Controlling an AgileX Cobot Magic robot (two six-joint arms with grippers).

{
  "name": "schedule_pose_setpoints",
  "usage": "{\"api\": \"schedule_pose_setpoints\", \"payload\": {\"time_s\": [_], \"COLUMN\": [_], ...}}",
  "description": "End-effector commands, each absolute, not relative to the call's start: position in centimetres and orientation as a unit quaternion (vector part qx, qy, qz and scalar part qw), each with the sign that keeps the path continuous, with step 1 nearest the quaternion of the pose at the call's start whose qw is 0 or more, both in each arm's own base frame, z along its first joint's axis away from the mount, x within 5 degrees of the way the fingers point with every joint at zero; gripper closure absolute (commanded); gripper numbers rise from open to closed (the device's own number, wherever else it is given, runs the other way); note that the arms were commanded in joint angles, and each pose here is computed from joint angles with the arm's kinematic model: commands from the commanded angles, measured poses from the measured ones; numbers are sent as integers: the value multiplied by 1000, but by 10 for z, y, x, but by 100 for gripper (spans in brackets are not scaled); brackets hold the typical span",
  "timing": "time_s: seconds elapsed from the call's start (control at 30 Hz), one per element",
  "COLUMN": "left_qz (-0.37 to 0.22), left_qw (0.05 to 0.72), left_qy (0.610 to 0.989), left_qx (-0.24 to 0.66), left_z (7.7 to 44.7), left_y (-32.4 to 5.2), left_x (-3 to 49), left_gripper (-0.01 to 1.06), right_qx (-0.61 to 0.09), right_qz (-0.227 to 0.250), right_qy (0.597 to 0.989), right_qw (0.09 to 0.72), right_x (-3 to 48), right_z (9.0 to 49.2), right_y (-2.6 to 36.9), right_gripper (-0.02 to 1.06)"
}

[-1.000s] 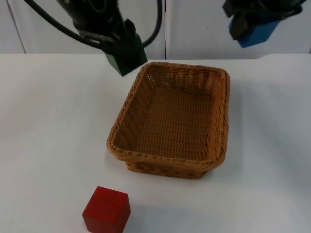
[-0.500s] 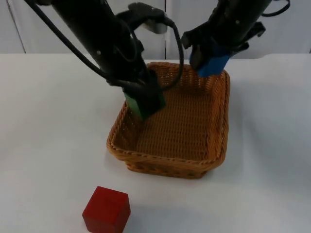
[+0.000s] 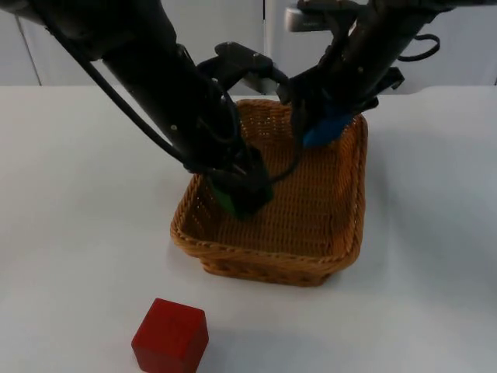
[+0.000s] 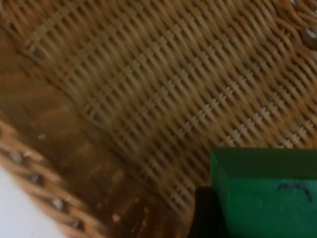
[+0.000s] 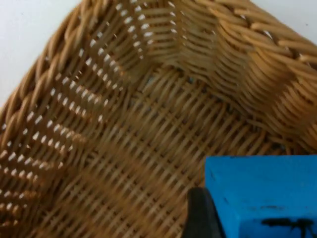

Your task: Pick up one cube with each hand and place exactly two cubes into the same basket, leaving the remaining cube outside.

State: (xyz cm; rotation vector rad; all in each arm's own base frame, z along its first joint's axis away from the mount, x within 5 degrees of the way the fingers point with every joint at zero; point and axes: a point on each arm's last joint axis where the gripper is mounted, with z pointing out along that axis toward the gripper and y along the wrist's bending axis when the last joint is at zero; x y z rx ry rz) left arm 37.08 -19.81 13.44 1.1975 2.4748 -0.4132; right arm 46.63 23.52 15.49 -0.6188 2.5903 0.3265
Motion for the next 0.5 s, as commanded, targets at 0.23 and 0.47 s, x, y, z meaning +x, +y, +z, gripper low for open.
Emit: {"api": "schedule_pose_setpoints", "payload": {"time_s": [0.23, 0.47], "left_qz": [-164, -173], "left_qw": [167, 177], "left_qy": [878, 882], "left_qx": [418, 400], "left_z": [113, 115], "left_y": [-203, -205], "left_x": [370, 372], "left_gripper": [105, 98], "right_qx": [-239, -241], "right_qz": [139, 136], "right_qy": [931, 933], "right_qw": [237, 229], "right_x": [468, 468], "right_z": [147, 138], "right_y": [245, 245], "right_gripper": [105, 80]}}
